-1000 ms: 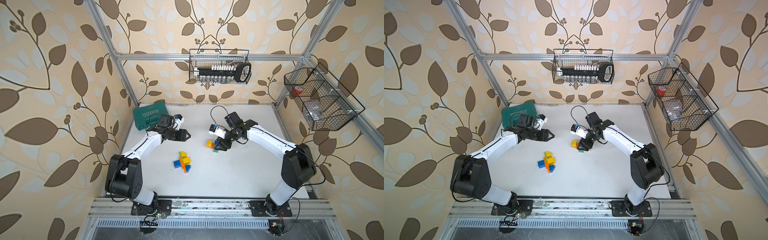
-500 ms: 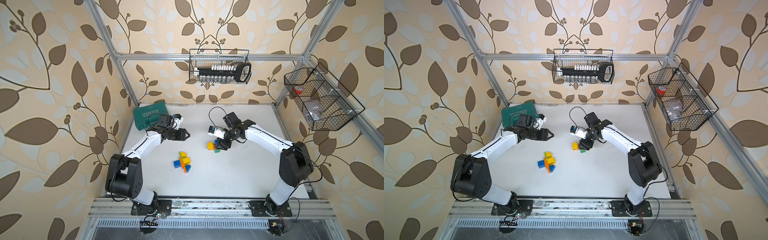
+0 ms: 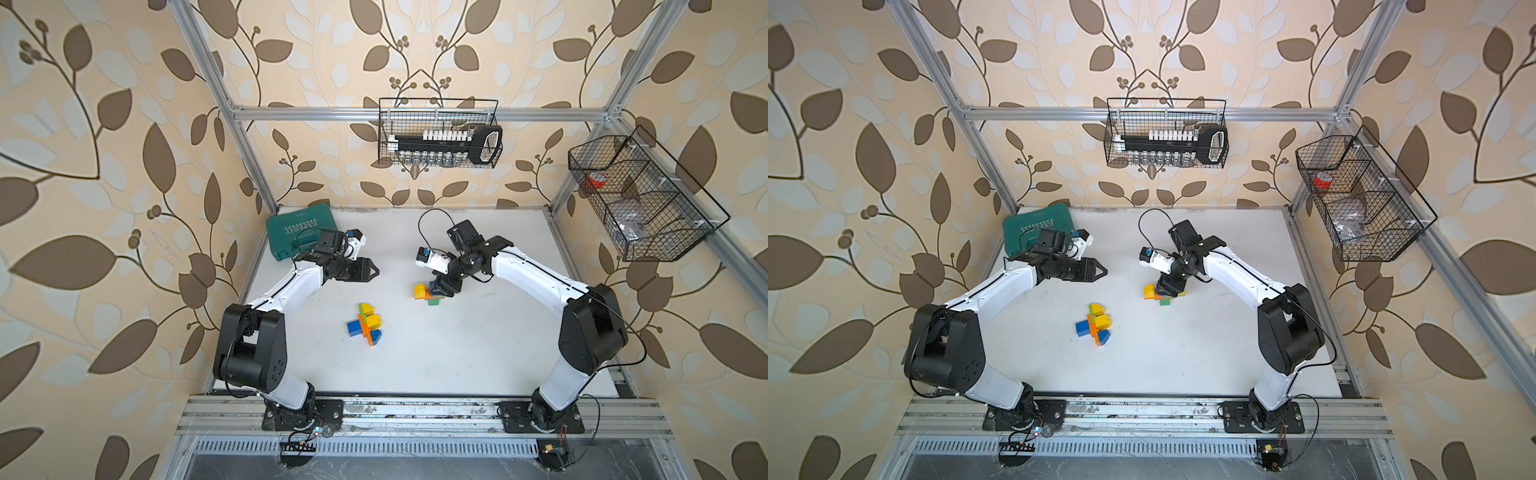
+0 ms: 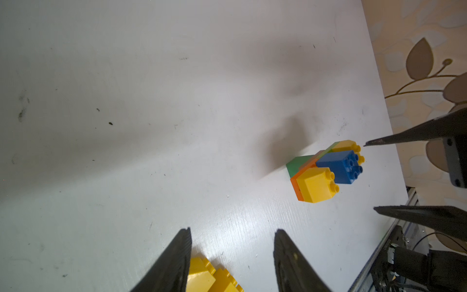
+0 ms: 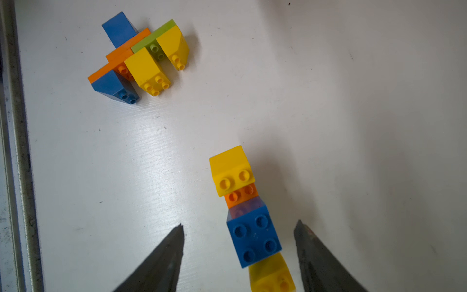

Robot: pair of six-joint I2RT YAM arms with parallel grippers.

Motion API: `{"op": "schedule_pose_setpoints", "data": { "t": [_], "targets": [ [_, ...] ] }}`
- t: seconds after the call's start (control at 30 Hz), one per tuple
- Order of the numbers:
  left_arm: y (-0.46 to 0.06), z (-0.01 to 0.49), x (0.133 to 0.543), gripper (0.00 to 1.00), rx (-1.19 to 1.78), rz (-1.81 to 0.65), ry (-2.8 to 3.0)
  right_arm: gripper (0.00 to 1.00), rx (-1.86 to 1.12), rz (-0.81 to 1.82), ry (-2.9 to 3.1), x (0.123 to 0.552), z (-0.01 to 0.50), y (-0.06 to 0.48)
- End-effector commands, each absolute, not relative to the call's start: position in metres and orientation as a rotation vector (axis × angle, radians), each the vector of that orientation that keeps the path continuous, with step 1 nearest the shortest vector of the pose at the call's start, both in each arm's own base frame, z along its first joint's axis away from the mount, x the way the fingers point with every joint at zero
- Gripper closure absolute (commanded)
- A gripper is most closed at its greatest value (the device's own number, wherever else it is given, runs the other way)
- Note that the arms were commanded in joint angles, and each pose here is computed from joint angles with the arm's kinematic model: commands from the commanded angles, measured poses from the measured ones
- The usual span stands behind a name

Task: Assemble a fork with lego
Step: Adjust the lego brick at the center of the board.

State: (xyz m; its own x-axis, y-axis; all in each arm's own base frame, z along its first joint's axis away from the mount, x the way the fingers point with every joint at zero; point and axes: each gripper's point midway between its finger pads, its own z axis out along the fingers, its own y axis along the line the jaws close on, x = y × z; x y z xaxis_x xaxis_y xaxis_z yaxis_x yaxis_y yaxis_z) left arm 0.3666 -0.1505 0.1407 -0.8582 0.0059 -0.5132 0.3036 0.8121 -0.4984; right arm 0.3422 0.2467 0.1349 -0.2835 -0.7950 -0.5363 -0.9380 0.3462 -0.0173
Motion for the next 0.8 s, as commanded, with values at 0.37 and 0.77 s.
{"op": "schedule_pose_setpoints", "data": {
  "t": [0.37, 0.77],
  "targets": [
    [-0.152, 0.148, 0.372, 0.46, 0.247, -0.836, 2.473, 0.30, -1.568, 0.470, 2.185, 0.343, 0.105, 0.239],
    [-0.150, 0.150, 0.372, 0.46, 0.239, -0.840, 2.474, 0.47, -1.567, 0.477, 2.265, 0.334, 0.078, 0.241]
  ]
}}
